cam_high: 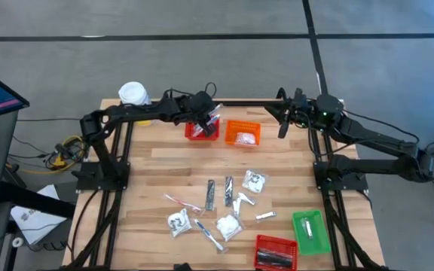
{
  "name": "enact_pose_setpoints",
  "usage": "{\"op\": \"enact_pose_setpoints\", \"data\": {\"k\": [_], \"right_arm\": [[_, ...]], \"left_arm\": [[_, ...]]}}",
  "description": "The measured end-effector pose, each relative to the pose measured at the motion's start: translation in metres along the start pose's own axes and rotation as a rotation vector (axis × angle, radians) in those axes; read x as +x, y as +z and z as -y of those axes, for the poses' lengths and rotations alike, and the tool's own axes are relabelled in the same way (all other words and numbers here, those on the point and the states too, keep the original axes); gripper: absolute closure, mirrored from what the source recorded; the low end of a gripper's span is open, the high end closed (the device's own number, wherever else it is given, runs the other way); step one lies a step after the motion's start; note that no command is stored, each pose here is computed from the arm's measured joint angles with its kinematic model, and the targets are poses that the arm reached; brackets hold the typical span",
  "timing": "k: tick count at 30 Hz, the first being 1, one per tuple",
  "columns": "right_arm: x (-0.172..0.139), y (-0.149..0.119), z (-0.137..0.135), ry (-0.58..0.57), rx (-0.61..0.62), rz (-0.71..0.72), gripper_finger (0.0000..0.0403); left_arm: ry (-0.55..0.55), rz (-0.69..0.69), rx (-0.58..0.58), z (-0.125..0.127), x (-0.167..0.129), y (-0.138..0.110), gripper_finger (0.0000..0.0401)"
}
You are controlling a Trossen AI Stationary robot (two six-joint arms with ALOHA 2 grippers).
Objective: Pick & Place Travel size toiletries
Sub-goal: Put the blue toothbrush into the top red bin
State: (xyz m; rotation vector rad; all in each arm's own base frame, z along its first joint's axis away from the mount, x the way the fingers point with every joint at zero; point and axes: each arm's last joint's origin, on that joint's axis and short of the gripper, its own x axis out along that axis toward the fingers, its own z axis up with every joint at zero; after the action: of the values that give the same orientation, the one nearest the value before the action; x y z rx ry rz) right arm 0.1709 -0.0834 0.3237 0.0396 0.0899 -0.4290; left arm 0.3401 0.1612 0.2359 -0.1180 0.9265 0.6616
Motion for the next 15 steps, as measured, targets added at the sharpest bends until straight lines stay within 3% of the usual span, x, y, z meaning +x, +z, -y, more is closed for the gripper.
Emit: {"op": "enact_pose_setpoints", "data": {"k": [9, 15], "right_arm": [[0.000, -0.001, -0.001, 0.006, 0.002, -0.007, 0.0326], [0.000, -0.001, -0.001, 0.007, 0.001, -0.007, 0.0326]], "left_arm": [[0.013, -0.059, 0.008, 0.002, 0.020, -0.028, 0.0395], [0.029, -0.045, -0.003, -0.002, 0.025, -0.033, 0.0386]]}}
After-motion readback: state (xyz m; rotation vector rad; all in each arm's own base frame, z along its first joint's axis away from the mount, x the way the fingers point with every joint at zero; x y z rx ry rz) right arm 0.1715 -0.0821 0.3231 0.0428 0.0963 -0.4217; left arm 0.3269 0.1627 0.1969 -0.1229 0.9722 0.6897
